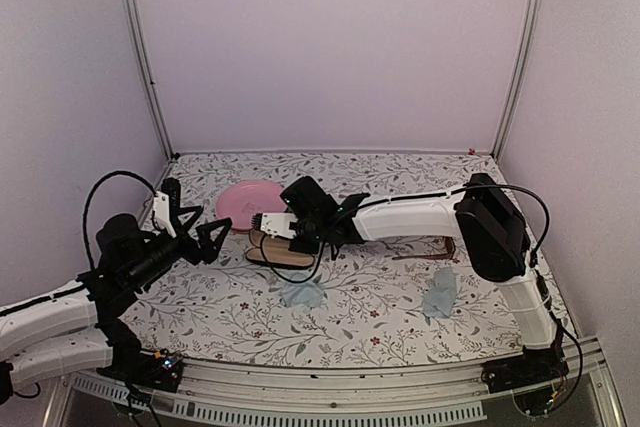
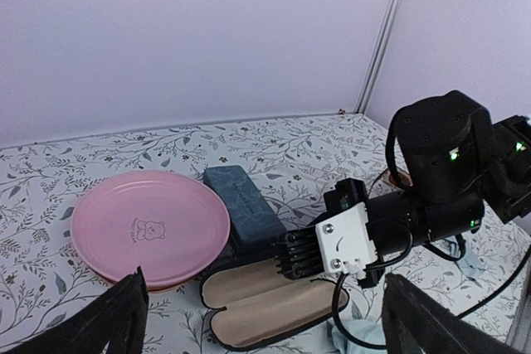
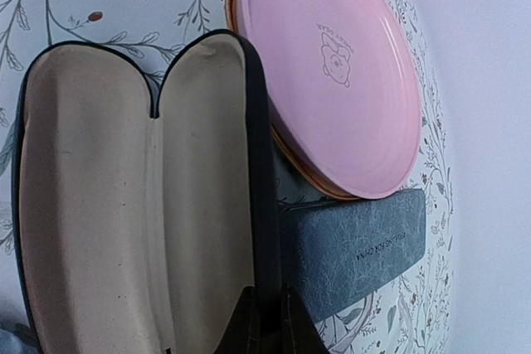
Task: Organize the sunglasses
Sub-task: Place the opened sunglasses case at the center of the board.
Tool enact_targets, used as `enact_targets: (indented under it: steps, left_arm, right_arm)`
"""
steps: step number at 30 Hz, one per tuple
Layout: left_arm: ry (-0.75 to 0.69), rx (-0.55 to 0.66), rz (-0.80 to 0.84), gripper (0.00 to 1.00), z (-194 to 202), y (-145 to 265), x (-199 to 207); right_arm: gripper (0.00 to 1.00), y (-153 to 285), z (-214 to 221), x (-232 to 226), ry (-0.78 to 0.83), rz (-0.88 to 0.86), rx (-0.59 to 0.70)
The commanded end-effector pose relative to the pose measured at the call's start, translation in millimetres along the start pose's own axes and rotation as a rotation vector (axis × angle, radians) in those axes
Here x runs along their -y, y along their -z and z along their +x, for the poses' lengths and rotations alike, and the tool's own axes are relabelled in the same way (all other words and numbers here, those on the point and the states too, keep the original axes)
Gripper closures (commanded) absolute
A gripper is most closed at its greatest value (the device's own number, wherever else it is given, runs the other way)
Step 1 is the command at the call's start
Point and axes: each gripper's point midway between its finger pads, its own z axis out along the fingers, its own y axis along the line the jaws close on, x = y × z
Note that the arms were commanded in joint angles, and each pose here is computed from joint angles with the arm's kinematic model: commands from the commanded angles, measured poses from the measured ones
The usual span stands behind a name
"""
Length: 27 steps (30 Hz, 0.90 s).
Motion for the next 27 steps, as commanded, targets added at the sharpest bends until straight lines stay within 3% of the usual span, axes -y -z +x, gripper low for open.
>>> enact_targets:
  steps: [1,10,20,27]
  left_arm:
    - [0.01,-0.008,-0.039,0.01,5.6,2.5,-9.6]
    - [0.017,-0.017,-0.037,0.01,11.9,1.1,-10.2]
    - [0.014,-0.051,-0.047,0.01,18.7,-1.8,-11.9]
    - [0.033,-0.145,0.023,0.03,43.5,-6.9,2.1]
  right_arm:
    - [0.95,-11.8,-7.5,15.5,0.06,0.102,0.001]
    - [0.85,-6.8,-11.9,35.1,0.096,0.19,-0.005]
    - [0.55,2.2,-3.6,40.2,0.065,0.21,-0.044]
    - [0.41,74.8,-3.9,34.8,-0.213,0.1,0.072]
